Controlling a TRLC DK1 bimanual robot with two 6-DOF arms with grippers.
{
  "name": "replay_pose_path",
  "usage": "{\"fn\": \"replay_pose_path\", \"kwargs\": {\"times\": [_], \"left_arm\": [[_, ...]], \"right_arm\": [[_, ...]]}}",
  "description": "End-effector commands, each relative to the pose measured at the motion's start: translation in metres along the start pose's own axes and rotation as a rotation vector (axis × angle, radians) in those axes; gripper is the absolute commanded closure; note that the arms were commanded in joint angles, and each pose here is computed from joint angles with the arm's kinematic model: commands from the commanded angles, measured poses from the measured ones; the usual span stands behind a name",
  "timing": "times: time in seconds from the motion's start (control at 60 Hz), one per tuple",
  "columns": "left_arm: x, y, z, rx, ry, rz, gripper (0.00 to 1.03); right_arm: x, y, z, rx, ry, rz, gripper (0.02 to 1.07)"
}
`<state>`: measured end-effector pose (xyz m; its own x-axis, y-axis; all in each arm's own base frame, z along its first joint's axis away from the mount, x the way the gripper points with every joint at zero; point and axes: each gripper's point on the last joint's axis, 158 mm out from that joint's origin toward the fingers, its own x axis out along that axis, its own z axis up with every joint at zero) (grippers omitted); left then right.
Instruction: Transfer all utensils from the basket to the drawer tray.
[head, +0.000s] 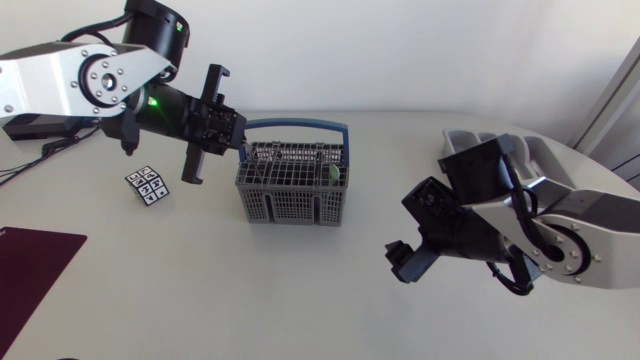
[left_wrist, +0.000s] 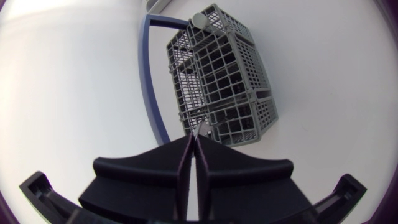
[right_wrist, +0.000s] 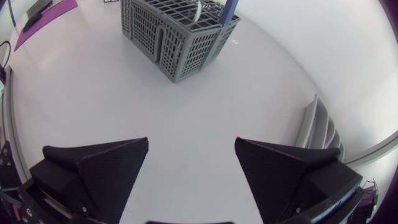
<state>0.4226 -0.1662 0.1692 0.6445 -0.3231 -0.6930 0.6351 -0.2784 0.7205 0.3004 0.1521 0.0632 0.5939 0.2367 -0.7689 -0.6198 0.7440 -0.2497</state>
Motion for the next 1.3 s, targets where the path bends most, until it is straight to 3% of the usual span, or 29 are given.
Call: {"fn": "replay_pose_path", "kwargs": {"times": [0.0,0.217,0.4,0.617,0.85,1.117,1.283], "left_arm": [[-0.024,0.023,0.005,0.043,-0.008,0.061,1.00],[-0.057,0.026,0.021,0.017,-0.030,0.076,1.00],[-0.089,0.024,0.039,-0.089,-0.063,0.044,1.00],[-0.112,0.028,0.066,-0.415,-0.117,0.021,1.00],[-0.093,-0.004,0.114,-0.702,-0.137,-0.144,1.00],[-0.072,-0.015,0.155,-0.987,-0.122,-0.322,1.00],[-0.072,-0.015,0.180,-1.086,-0.152,-0.414,1.00]], "right_arm": [[-0.001,0.005,-0.005,-0.031,0.002,0.002,0.07],[-0.012,0.006,0.005,-0.061,-0.052,-0.004,0.07],[-0.031,0.008,0.020,-0.089,-0.140,-0.016,0.07],[-0.051,0.010,0.029,-0.099,-0.186,-0.018,0.07],[-0.078,0.013,0.054,-0.107,-0.277,-0.015,0.07],[-0.092,0.030,0.082,-0.119,-0.343,0.029,0.12],[-0.087,0.045,0.091,-0.140,-0.362,0.057,0.16]]}}
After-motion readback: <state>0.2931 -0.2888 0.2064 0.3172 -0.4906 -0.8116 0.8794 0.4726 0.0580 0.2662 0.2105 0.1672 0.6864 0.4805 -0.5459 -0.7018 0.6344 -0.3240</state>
